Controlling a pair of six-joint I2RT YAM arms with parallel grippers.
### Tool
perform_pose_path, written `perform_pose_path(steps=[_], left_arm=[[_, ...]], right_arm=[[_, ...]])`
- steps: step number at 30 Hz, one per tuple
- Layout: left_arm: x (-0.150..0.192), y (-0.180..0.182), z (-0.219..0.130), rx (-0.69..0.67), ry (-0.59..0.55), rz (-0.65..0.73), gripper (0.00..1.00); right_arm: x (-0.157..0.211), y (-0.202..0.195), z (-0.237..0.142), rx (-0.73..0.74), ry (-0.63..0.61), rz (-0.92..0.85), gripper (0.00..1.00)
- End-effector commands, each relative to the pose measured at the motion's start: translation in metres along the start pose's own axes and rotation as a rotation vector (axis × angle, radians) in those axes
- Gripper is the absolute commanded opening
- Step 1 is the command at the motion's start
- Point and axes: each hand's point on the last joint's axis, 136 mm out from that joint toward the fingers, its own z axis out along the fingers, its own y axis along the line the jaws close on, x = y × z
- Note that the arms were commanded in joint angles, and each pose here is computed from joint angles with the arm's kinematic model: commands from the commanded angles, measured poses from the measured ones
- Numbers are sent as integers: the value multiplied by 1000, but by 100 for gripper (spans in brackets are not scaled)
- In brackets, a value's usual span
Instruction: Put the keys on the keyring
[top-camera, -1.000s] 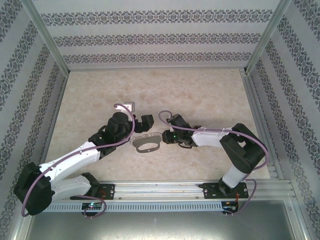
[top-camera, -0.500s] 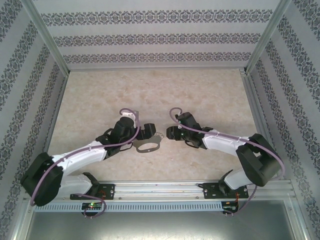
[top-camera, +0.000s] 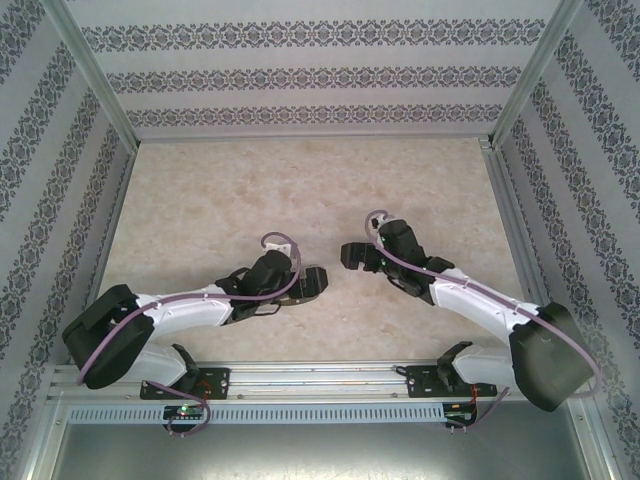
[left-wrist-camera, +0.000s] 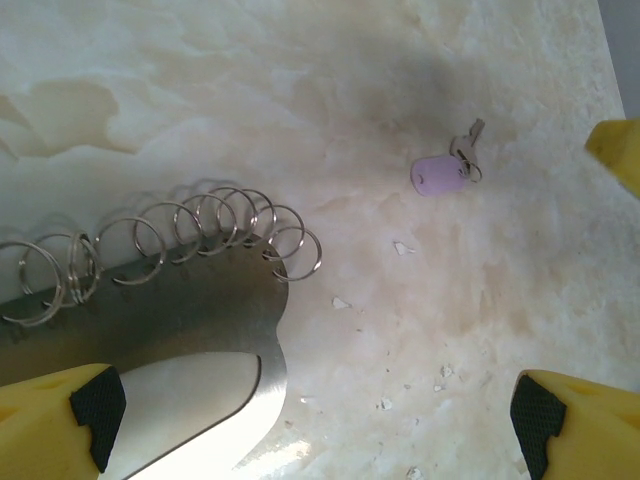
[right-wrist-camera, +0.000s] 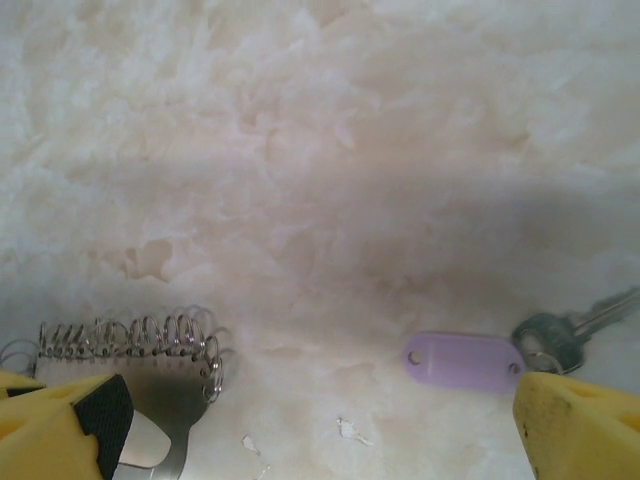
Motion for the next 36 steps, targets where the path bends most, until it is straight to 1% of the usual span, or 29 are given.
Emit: perform_pose_path(steps=[1, 4, 6, 9, 15, 19, 21, 24, 26, 29, 33, 36], left_arm=[[5, 4, 2, -24, -12, -25, 100], [11, 10, 3, -46, 10, -24, 100], [14, 13, 4, -53, 20, -21, 100], [18, 17, 7, -66, 34, -21, 100], [25, 23, 13, -83, 59, -13, 100], [29, 29, 15, -102, 69, -6, 100], [29, 33, 15, -118, 66, 3, 100], [27, 42, 14, -155, 62, 18, 100], [25, 48, 13, -169, 59, 20, 100], [20, 57, 12, -196, 51, 31, 100], [10, 64, 10, -213, 32, 45, 100], [1, 68, 11, -228, 22, 59, 100]], right_arm=[[-8, -15, -12, 54, -62, -10, 98], [-17, -17, -23, 34, -129, -5, 98], [-20, -14, -28, 19, -144, -26, 98], [-17, -9, -27, -5, -119, -39, 97], [0, -5, -9, -42, -23, -2, 89], [6, -4, 0, -54, 6, 18, 87], [6, -2, 2, -60, 6, 21, 88], [6, -2, 4, -23, 3, 13, 97], [10, 0, 7, -19, 25, -4, 97], [18, 6, 12, -62, 47, -4, 94], [28, 24, 20, -158, 109, 1, 84], [33, 31, 26, -190, 138, 5, 76]])
